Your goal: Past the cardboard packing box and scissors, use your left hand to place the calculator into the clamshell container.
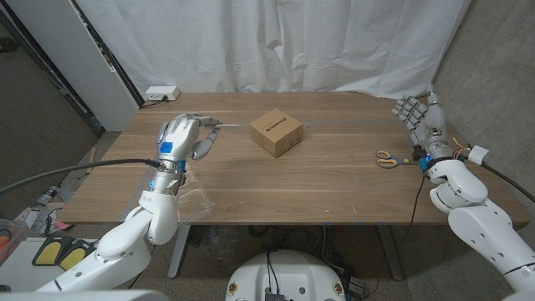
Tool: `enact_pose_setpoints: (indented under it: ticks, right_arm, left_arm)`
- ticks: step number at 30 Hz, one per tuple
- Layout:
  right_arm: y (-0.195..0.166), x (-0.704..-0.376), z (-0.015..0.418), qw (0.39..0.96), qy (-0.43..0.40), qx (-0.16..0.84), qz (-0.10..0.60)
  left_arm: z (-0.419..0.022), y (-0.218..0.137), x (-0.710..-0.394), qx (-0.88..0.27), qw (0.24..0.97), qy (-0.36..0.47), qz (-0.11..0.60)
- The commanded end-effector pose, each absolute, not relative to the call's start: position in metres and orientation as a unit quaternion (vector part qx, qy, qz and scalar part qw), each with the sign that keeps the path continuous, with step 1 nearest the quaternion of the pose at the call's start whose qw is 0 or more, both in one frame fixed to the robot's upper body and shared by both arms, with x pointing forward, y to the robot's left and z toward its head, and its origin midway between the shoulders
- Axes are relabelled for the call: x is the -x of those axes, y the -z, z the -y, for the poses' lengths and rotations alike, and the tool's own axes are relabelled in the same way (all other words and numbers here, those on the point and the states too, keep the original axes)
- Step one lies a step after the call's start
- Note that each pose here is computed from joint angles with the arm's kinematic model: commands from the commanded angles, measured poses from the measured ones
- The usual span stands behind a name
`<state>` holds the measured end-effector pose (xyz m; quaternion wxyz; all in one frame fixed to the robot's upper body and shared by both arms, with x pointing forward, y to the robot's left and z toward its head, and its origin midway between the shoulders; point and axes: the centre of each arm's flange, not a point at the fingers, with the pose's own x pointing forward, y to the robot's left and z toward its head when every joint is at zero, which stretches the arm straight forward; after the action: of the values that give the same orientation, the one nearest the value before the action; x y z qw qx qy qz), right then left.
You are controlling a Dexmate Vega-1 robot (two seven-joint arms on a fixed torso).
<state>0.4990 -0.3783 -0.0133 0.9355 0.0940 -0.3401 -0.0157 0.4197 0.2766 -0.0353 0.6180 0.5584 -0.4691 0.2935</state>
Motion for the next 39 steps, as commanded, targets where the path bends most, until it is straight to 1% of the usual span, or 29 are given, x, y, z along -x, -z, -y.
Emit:
enact_pose_setpoints:
  ticks: [1, 16, 30, 39]
  right_arm:
    - [0.013, -0.5, 0.381, 0.936, 0.014, -0.094, 0.34]
    - [0.013, -0.495, 0.385, 0.936, 0.014, -0.089, 0.341]
    - [0.01, -0.5, 0.384, 0.937, 0.005, -0.086, 0.338]
    - [0.011, -0.503, 0.384, 0.938, 0.004, -0.088, 0.336]
  left_arm:
    - [-0.284, 0.042, -0.406, -0.563, 0.617, -0.31, 0.454]
    - [-0.296, 0.052, -0.385, -0.569, 0.612, -0.339, 0.433]
    - [-0.32, 0.058, -0.376, -0.565, 0.611, -0.382, 0.402]
    - [-0.326, 0.059, -0.363, -0.566, 0.606, -0.399, 0.391]
